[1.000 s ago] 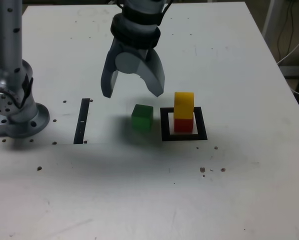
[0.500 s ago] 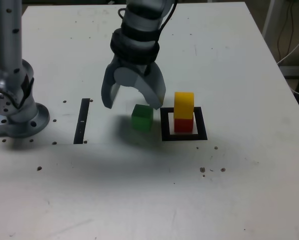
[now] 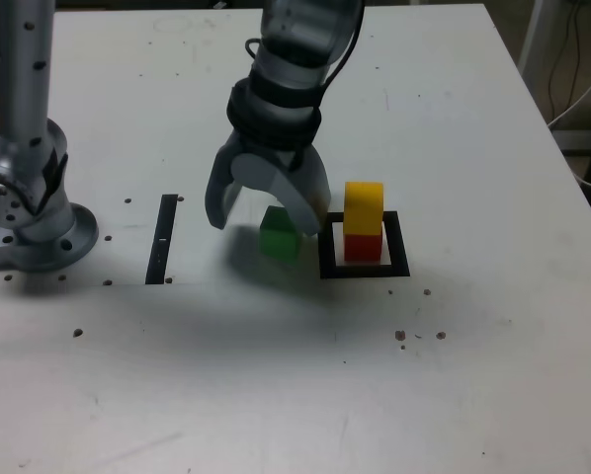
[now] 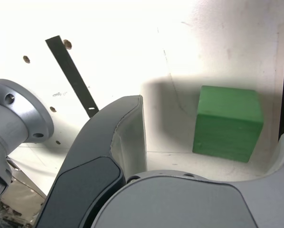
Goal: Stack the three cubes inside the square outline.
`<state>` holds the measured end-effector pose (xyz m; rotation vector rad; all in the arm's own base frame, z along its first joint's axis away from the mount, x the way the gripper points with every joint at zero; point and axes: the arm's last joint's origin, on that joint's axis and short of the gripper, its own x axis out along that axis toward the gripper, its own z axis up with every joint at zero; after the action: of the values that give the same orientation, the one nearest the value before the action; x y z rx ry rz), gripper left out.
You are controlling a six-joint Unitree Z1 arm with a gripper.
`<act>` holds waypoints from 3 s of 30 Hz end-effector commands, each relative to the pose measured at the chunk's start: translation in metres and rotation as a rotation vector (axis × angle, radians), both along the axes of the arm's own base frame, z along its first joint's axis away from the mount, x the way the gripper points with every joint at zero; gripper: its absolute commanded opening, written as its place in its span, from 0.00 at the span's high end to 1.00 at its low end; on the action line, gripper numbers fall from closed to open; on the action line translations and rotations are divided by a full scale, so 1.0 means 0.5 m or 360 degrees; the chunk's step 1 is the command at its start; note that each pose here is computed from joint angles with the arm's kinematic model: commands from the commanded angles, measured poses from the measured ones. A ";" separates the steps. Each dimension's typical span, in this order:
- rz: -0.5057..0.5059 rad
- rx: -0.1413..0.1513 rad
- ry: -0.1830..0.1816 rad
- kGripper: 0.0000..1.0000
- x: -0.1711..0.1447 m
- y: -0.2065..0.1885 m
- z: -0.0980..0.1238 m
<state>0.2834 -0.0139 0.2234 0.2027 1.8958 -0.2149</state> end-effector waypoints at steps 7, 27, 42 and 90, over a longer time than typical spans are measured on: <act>-0.0019 -0.0007 0.0034 0.02 0.011 -0.006 -0.023; -0.0015 -0.0027 0.0054 0.32 0.025 -0.012 -0.055; -0.0021 -0.0004 0.0019 0.67 0.026 -0.013 -0.052; 0.0079 0.0022 -0.0160 0.67 0.052 -0.014 0.192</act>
<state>0.3058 -0.0201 0.3205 0.1760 1.7919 -0.1566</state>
